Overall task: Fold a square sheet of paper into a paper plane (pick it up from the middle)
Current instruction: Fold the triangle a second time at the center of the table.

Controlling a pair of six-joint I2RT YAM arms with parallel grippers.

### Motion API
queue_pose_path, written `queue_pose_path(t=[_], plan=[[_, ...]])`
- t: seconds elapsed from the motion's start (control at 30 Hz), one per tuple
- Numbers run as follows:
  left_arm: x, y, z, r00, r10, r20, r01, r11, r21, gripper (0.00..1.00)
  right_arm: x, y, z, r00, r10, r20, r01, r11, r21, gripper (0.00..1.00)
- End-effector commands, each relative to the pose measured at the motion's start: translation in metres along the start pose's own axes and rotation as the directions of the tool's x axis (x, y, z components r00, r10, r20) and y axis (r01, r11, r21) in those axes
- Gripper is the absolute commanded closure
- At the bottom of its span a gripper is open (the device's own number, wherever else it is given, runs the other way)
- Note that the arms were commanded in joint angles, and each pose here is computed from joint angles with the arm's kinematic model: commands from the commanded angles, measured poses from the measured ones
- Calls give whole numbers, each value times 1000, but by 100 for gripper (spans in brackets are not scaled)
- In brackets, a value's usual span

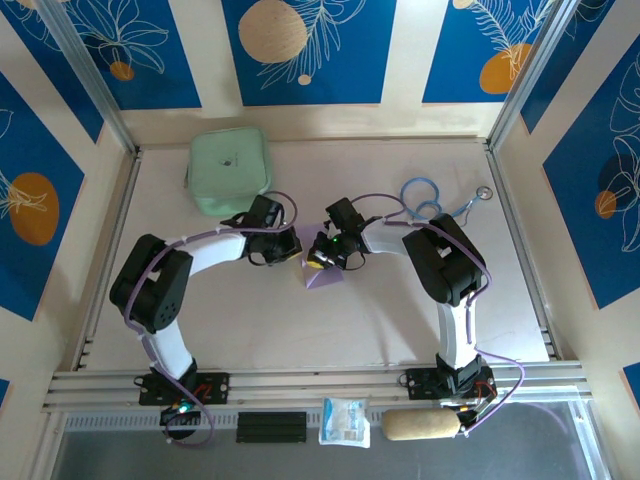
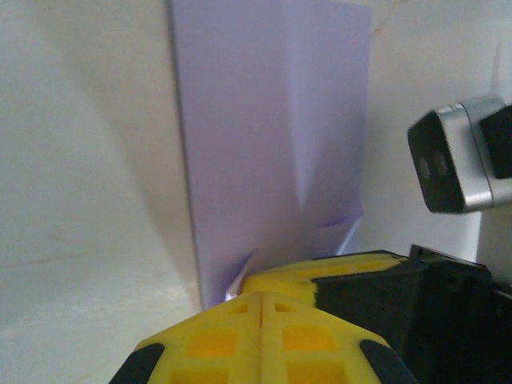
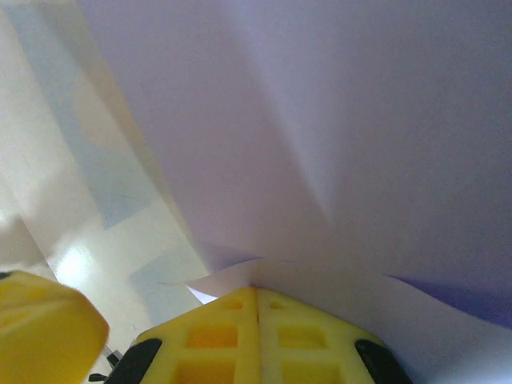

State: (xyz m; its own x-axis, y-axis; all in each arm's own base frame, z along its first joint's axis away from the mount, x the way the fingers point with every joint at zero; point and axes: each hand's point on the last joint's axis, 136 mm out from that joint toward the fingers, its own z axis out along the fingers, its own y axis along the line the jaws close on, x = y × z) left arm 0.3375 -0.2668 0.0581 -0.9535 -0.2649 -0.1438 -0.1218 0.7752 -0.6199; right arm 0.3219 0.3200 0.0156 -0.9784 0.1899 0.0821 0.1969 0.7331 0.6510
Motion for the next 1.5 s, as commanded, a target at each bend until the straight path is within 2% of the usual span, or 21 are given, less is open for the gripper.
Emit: queue_pose_path(t=[0.0, 0.53, 1.2, 1.33, 1.47], plan=[[9, -4, 9, 1000, -6, -30, 7, 1000, 20, 100, 14, -50, 10, 994, 102, -43, -94, 982, 163, 100], [16, 6, 28, 997, -20, -70, 20, 1000, -6, 100, 15, -50, 10, 993, 108, -43, -100, 982, 160, 100], [19, 37, 37, 997, -12, -74, 2, 991, -130, 100, 16, -40, 6, 995, 90, -50, -83, 989, 123, 100], [21, 44, 36, 997, -10, -80, -3, 987, -160, 100, 14, -31, 2, 996, 73, -50, -69, 994, 90, 100], [24, 49, 35, 996, -1, -88, -15, 983, -182, 100, 9, -6, -14, 999, 4, -36, -4, 1000, -4, 99]])
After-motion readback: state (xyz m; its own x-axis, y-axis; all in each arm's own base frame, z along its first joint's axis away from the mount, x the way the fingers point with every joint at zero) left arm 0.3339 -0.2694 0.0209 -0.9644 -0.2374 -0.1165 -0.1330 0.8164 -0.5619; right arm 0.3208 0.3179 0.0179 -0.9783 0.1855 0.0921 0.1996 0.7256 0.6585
